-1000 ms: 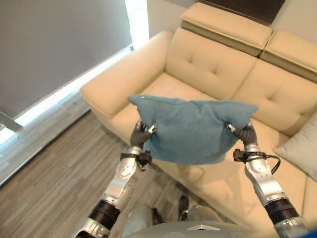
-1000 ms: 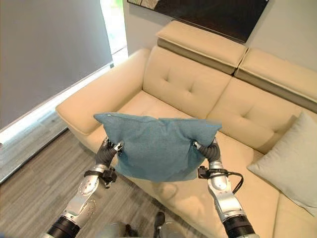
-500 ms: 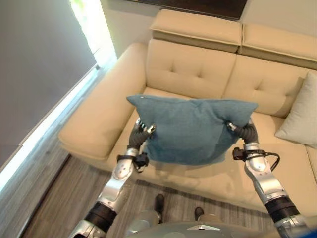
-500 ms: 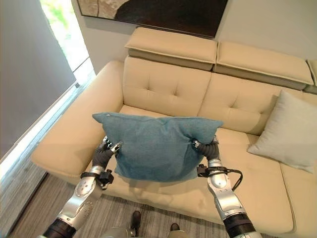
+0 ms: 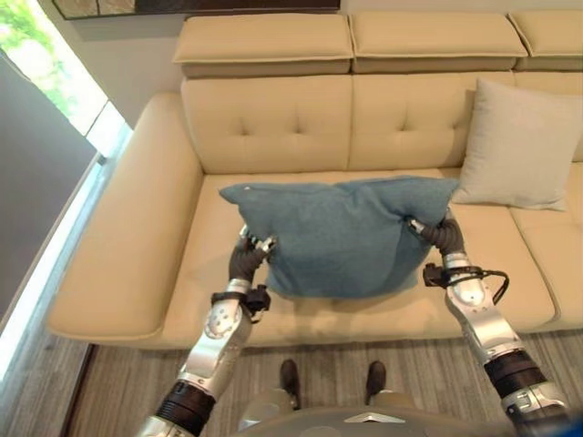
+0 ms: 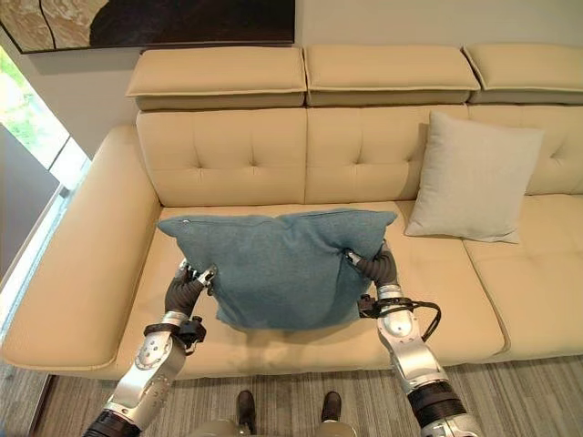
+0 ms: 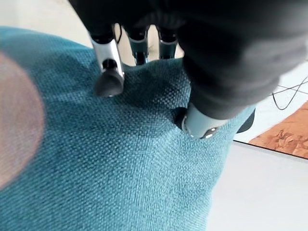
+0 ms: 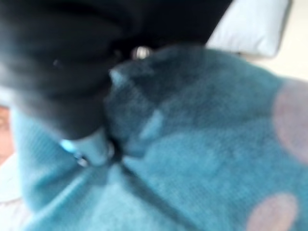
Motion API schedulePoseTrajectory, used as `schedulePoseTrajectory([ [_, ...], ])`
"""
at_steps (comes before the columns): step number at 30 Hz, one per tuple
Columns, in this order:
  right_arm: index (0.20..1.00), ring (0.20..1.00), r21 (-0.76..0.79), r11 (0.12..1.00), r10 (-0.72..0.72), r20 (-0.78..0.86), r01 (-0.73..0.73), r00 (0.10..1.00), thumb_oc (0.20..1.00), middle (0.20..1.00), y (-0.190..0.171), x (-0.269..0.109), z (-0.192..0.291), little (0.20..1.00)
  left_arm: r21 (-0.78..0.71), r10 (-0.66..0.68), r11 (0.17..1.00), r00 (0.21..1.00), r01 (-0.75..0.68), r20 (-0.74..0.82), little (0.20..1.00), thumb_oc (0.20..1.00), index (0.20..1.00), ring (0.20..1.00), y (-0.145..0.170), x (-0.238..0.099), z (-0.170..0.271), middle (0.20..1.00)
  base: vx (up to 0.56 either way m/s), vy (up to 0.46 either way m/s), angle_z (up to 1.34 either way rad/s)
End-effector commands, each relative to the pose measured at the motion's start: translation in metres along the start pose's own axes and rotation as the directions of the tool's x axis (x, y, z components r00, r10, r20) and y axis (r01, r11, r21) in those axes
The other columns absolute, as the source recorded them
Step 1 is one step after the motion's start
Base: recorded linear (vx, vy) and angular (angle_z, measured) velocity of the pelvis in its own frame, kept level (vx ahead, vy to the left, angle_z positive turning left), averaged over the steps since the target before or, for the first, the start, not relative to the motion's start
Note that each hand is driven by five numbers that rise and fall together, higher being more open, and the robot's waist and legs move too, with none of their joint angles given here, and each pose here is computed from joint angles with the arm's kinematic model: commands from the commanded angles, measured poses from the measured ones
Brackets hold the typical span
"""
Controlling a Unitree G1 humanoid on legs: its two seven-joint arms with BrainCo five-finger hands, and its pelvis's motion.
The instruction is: Pick up all the scattered cushions and arrange them neatly on the sofa.
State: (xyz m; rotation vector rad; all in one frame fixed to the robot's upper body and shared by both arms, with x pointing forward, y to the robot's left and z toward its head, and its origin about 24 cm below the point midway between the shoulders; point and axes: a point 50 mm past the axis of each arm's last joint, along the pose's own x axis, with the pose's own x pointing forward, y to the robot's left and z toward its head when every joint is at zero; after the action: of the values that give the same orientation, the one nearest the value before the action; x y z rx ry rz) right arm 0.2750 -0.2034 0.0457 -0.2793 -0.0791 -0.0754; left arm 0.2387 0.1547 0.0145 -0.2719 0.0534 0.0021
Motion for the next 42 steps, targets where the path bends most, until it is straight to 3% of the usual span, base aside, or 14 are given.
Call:
schedulePoseTrajectory([
  [1, 0.200, 0.200, 0.085, 0.996, -0.013, 0.233, -0.007, 0.972, 0.200, 0.200, 0.001, 0.011, 0.047, 0.200, 0.028, -0.203, 0.979, 0.951, 0.202, 0.235, 0.200, 0.200, 0.200, 0.200, -0.035, 0.011, 0.045, 0.200, 0.03, -0.137, 0.12],
  [11, 0.200, 0.200, 0.096, 0.992, -0.106, 0.219, 0.087, 0.970, 0.200, 0.200, -0.021, 0.008, 0.045, 0.200, 0.007, -0.250, 0.967, 0.938, 0.256, 0.239, 0.200, 0.200, 0.200, 0.200, -0.054, 0.020, 0.049, 0.200, 0.04, -0.069, 0.36],
  [24, 0.200, 0.200, 0.117, 0.993, -0.046, 0.249, 0.017, 0.967, 0.200, 0.200, 0.001, 0.016, 0.053, 0.200, 0.061, -0.246, 0.969, 0.935, 0.238, 0.255, 0.200, 0.200, 0.200, 0.200, -0.040, 0.018, 0.057, 0.200, 0.14, 0.168, -0.38],
  [42, 0.200, 0.200, 0.076, 0.993, -0.108, 0.252, 0.091, 0.962, 0.200, 0.200, -0.021, 0.009, 0.050, 0.200, 0.095, -0.247, 0.969, 0.905, 0.229, 0.346, 0.200, 0.200, 0.200, 0.200, -0.047, 0.024, 0.075, 0.200, 0.10, -0.073, 0.21],
])
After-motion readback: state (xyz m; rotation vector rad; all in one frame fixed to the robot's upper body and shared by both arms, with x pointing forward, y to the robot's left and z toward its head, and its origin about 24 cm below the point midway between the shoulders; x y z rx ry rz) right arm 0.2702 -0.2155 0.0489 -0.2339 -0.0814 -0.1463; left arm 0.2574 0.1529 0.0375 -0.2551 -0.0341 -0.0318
